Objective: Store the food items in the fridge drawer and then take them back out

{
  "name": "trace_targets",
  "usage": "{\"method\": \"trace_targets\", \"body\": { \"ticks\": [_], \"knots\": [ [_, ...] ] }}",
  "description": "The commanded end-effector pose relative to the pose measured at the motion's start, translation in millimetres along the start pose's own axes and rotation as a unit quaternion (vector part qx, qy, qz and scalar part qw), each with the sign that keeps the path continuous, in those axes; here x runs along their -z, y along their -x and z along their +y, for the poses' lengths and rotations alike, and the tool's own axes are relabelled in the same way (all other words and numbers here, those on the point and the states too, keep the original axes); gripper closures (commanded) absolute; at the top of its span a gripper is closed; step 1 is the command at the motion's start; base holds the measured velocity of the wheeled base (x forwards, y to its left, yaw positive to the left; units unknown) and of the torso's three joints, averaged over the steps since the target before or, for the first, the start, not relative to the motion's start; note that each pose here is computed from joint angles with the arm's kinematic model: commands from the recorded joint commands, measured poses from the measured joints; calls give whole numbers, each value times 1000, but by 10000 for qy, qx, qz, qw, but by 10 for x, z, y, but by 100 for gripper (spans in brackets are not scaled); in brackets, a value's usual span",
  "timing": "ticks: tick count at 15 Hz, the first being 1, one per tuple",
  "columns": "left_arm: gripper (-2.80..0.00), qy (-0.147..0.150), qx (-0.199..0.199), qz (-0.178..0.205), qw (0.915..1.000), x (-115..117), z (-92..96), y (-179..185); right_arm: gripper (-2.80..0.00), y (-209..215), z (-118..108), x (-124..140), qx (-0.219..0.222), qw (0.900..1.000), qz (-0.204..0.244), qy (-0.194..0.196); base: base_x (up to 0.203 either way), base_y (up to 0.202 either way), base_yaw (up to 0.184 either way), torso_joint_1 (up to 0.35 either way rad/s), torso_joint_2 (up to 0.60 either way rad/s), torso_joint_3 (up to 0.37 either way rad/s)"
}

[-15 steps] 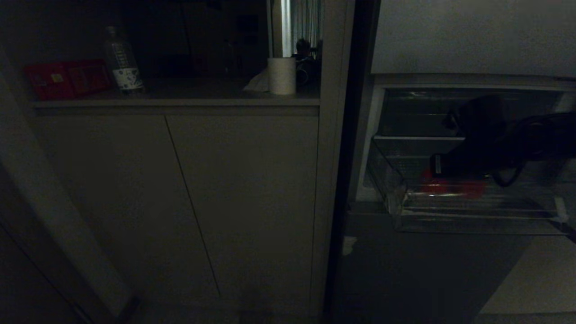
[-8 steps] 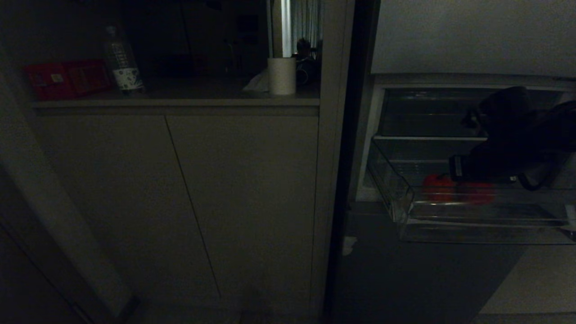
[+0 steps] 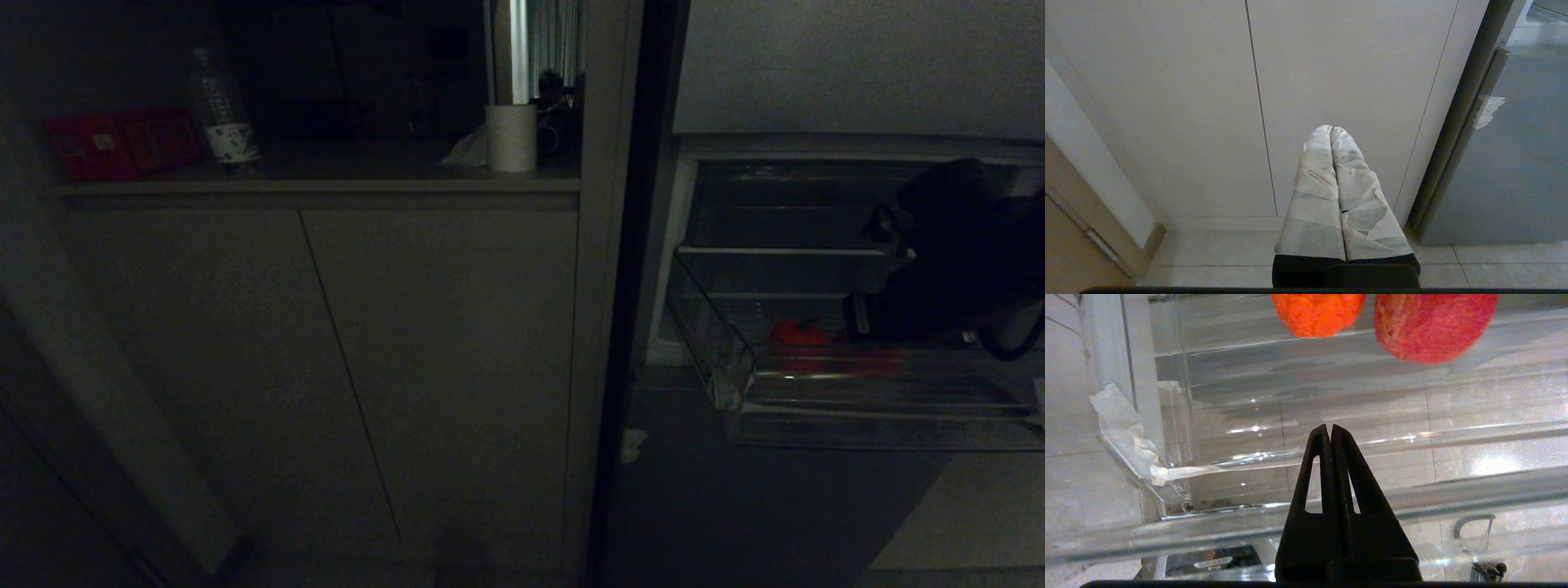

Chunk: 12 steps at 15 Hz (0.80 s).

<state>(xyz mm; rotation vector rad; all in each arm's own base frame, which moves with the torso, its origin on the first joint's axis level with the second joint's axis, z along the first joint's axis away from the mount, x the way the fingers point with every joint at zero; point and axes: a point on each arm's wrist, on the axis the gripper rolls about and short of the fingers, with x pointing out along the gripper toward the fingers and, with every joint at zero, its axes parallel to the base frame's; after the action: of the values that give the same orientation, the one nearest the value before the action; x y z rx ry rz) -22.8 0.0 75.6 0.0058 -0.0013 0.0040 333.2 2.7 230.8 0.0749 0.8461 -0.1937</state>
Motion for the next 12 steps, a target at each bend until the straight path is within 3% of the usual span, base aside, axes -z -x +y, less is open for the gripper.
{"method": "trace_targets", "body": {
  "ticks": [1,12],
  "knots": [
    [0,-2,-3,-1,10000,0,0,0,0,54,-56,10,55,10000,44,-49,0,0,0,0,0,0],
    [0,-2,-3,-1,10000,0,0,0,0,-555,68,-352,57,9999,-51,-128,0,0,0,0,0,0]
  ]
}}
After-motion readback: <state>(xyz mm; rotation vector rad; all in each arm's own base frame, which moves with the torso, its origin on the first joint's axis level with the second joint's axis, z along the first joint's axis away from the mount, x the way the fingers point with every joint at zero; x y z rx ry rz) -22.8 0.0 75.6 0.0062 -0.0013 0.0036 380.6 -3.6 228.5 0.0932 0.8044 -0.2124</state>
